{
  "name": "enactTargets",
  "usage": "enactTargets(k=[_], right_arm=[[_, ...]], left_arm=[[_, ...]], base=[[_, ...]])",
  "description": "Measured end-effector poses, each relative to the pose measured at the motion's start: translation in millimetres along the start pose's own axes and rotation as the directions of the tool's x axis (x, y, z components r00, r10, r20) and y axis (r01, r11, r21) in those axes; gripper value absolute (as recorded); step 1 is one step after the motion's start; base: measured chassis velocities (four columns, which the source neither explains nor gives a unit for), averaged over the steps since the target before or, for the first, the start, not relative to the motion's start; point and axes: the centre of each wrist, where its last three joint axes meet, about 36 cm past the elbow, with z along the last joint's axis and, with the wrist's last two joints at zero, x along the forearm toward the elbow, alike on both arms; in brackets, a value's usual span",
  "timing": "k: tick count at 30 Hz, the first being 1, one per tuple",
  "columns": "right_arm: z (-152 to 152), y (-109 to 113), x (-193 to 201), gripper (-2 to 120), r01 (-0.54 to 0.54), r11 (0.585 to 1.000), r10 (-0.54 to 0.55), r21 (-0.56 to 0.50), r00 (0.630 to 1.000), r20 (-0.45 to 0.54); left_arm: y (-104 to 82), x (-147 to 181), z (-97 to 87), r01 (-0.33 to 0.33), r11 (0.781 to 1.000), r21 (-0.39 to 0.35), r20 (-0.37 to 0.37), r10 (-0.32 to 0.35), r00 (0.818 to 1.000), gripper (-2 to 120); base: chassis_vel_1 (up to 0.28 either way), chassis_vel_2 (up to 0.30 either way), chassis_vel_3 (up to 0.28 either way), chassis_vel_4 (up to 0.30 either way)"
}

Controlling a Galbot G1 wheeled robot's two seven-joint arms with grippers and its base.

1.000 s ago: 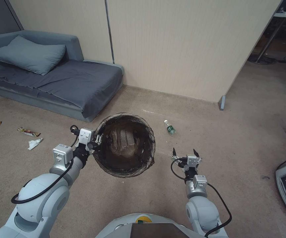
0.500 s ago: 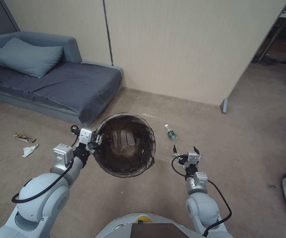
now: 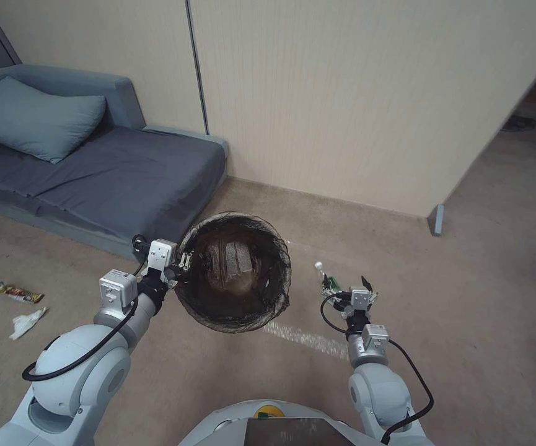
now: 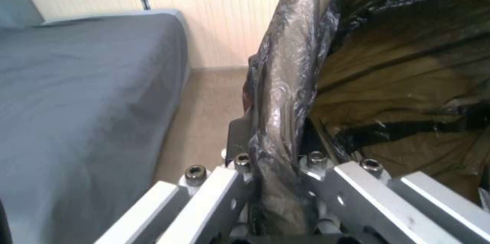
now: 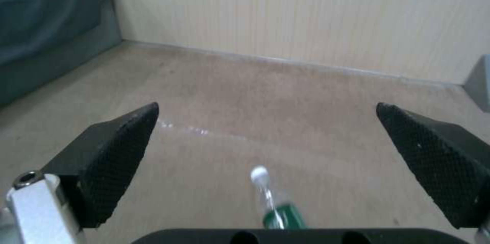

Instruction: Pick up the trash bin, then pick up the garbage from the floor and place it into the trash bin.

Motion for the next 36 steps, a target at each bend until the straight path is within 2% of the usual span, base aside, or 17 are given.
enactTargets(k=[10, 11, 13, 14, 16, 20, 22, 29, 31, 36], right_arm=[[0.0, 1.0, -3.3, 100, -0.031, 0.998, 0.032, 0.053, 0.999, -0.02], [-3.5, 0.3, -5.8, 100, -0.047, 0.997, 0.05, 0.06, 0.998, -0.047], [-25.1, -3.7, -13.3, 100, -0.052, 0.996, 0.064, 0.076, 0.984, -0.168], [-25.1, -3.7, -13.3, 100, -0.052, 0.996, 0.064, 0.076, 0.984, -0.168], [-46.1, -11.3, -26.0, 100, -0.025, 0.998, 0.043, 0.065, 0.957, -0.286], [-52.7, -19.0, -40.2, 100, -0.016, 0.998, 0.034, 0.055, 0.937, -0.348], [-56.0, -23.5, -52.1, 100, -0.003, 1.0, 0.006, 0.007, 0.899, -0.437], [-42.9, -25.4, -62.1, 100, 0.0, 1.0, -0.007, -0.014, 0.857, -0.515], [-34.3, -25.5, -67.4, 100, 0.003, 1.0, -0.006, -0.008, 0.835, -0.55], [-27.5, -27.4, -76.5, 100, 0.01, 1.0, -0.023, -0.025, 0.817, -0.576]], left_arm=[[0.3, -0.3, -0.6, 0.001, 1.0, 0.0, 0.006, -0.001, 1.0, 0], [0.4, -0.5, -0.9, 0.001, 1.0, 0.0, 0.008, -0.001, 1.0, 0], [0.3, -1.3, -2.4, -0.001, 1.0, -0.003, 0.015, 0.001, 1.0, 0], [0.3, -1.3, -2.4, -0.001, 1.0, -0.003, 0.015, 0.001, 1.0, 0], [0.2, -2.3, -3.9, -0.008, 1.0, -0.007, 0.021, 0.008, 1.0, 0], [1.1, -4.1, -4.4, -0.01, 1.0, -0.009, 0.023, 0.011, 1.0, 0], [1.7, -4.9, -4.6, -0.013, 1.0, -0.01, 0.023, 0.014, 1.0, 0], [3.4, -7.6, -3.1, -0.013, 1.0, -0.011, 0.018, 0.013, 1.0, 0], [4.0, -9.5, -2.6, -0.014, 1.0, -0.01, 0.017, 0.014, 1.0, 0], [5.3, -12.3, -1.8, -0.012, 1.0, -0.01, 0.016, 0.012, 1.0, 0]], base=[[-0.277, 0.253, 0.259, -0.274], [-0.113, 0.138, 0.164, -0.108], [-0.005, 0.036, 0.037, -0.054], [0.0, 0.0, 0.0, 0.0], [0.031, -0.028, -0.018, 0.03], [0.054, -0.062, -0.048, 0.043], [0.0, 0.0, 0.0, 0.0], [0.0, 0.0, 0.0, 0.0], [0.0, 0.0, 0.0, 0.0], [0.0, 0.0, 0.0, 0.0]])
